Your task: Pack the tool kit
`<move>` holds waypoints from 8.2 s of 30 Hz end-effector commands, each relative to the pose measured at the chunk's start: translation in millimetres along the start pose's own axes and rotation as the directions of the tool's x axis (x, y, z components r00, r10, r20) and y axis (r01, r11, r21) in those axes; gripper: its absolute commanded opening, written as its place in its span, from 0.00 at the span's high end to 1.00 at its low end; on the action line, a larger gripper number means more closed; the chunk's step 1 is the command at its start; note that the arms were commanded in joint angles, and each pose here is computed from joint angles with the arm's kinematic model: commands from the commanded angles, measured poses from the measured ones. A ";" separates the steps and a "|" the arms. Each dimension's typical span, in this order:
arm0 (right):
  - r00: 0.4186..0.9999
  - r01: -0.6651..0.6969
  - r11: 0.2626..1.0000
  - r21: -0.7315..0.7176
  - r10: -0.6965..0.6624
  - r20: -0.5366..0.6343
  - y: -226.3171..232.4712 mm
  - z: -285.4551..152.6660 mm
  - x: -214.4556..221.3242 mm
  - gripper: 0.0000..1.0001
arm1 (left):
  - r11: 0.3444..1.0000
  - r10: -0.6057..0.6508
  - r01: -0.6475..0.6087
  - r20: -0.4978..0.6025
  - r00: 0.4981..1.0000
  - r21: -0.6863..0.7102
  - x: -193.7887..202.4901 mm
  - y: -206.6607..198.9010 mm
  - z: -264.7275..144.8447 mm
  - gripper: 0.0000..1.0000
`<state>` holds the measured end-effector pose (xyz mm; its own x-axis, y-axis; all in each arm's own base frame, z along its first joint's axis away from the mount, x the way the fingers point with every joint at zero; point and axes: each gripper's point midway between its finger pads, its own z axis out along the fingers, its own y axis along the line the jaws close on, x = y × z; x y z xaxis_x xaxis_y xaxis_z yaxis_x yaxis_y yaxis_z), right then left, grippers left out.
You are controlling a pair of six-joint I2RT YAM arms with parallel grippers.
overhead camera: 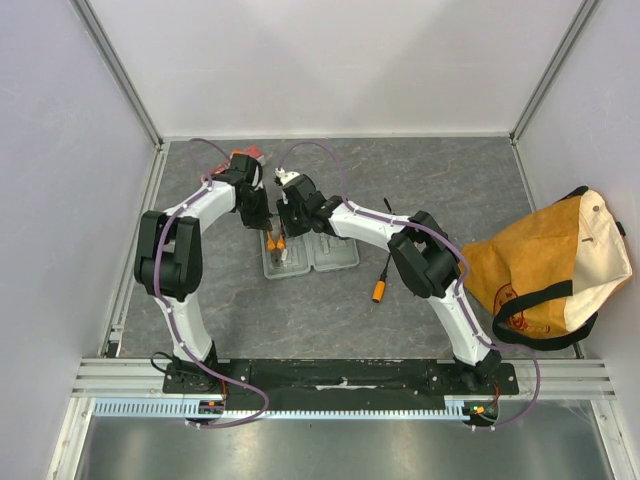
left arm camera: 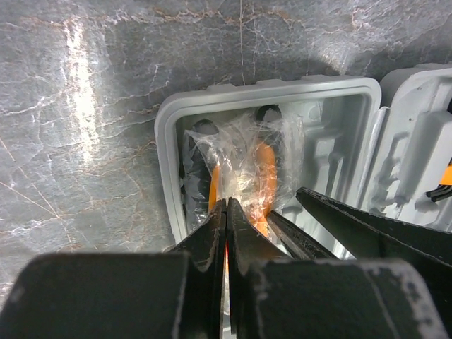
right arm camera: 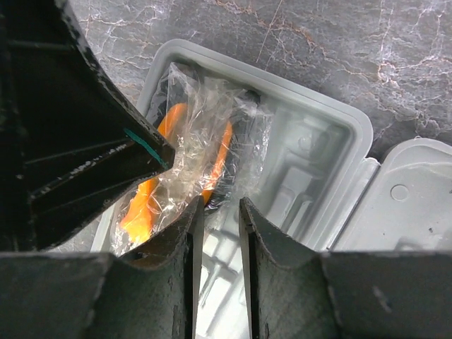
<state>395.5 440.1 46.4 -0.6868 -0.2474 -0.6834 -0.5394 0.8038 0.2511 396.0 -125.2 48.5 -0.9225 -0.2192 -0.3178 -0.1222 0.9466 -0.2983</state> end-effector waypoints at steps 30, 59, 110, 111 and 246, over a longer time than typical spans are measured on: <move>1.000 0.006 1.000 0.000 -0.006 -0.004 2.9 2.9 0.8 0.62 | 0.985 -0.036 0.047 0.068 0.997 -0.165 -7.5 11.9 -19.0 0.66; 0.997 -0.029 0.999 -0.028 0.027 -0.074 5.4 17.2 28.5 0.69 | 0.971 -0.083 0.048 -0.143 0.986 -0.233 55.9 37.3 33.4 0.98; 0.989 -0.123 0.991 0.053 0.118 0.094 5.0 -48.8 -77.4 0.85 | 0.991 0.074 -0.064 0.089 0.993 -0.115 -64.2 -30.0 -79.7 0.91; 0.988 -0.126 0.990 0.069 0.119 0.097 0.6 -54.3 -76.9 0.84 | 0.992 0.076 -0.065 0.109 0.991 -0.106 -67.3 -33.0 -87.1 0.90; 0.992 -0.126 0.965 0.229 0.116 0.056 -15.5 -80.2 -0.4 0.75 | 0.963 -0.028 0.005 0.080 0.996 0.269 -51.7 -93.7 -39.9 0.72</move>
<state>355.0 378.4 70.3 -0.7465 -0.2192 -0.6282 -0.3509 0.9319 0.0918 421.0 -175.6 129.2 -0.9008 -0.2109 -0.3796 0.0073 0.8666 -0.4989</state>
